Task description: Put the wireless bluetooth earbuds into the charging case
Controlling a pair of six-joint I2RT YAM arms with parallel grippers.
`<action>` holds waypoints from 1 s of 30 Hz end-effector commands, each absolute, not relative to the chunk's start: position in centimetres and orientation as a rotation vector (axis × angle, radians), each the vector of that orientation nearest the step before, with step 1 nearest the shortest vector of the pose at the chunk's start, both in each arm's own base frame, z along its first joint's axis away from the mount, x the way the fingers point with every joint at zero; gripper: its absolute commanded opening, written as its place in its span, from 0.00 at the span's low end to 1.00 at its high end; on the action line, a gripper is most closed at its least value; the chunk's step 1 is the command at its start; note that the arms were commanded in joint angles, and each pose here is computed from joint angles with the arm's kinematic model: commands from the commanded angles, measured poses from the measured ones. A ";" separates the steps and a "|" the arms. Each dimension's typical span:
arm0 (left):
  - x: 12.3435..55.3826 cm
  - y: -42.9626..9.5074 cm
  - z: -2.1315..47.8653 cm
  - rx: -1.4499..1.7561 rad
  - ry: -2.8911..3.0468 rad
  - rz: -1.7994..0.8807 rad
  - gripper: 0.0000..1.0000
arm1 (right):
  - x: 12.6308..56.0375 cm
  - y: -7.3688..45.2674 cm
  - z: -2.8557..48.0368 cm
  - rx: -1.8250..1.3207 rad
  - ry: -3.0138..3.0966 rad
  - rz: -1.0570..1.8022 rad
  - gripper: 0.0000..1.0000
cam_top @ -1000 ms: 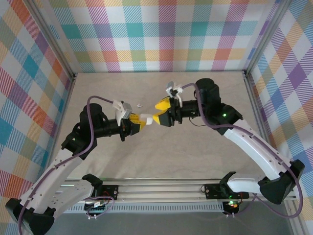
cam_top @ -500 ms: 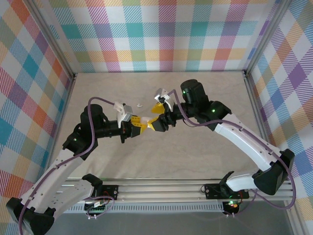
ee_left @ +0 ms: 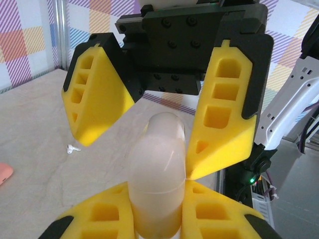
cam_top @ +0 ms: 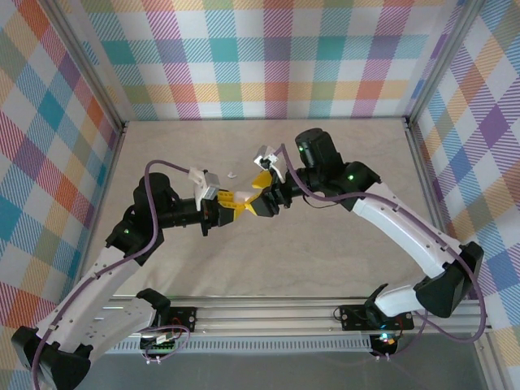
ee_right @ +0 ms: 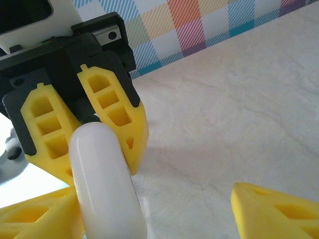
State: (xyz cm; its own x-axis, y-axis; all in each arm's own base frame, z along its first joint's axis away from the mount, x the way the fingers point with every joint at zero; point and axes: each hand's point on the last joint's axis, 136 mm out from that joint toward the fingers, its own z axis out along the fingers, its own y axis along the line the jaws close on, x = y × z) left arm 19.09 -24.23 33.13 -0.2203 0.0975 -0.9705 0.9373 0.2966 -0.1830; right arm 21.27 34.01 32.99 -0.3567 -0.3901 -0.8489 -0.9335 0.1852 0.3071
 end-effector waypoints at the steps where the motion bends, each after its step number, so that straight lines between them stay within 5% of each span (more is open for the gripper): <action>1: 17.1 -24.4 33.6 1.034 1.510 -1.141 0.00 | 23.8 33.4 34.0 -1.132 1.883 1.117 0.73; 30: 17.7 -24.1 32.2 0.957 1.567 -1.129 0.00 | 25.5 31.7 34.4 -0.996 1.924 1.119 0.72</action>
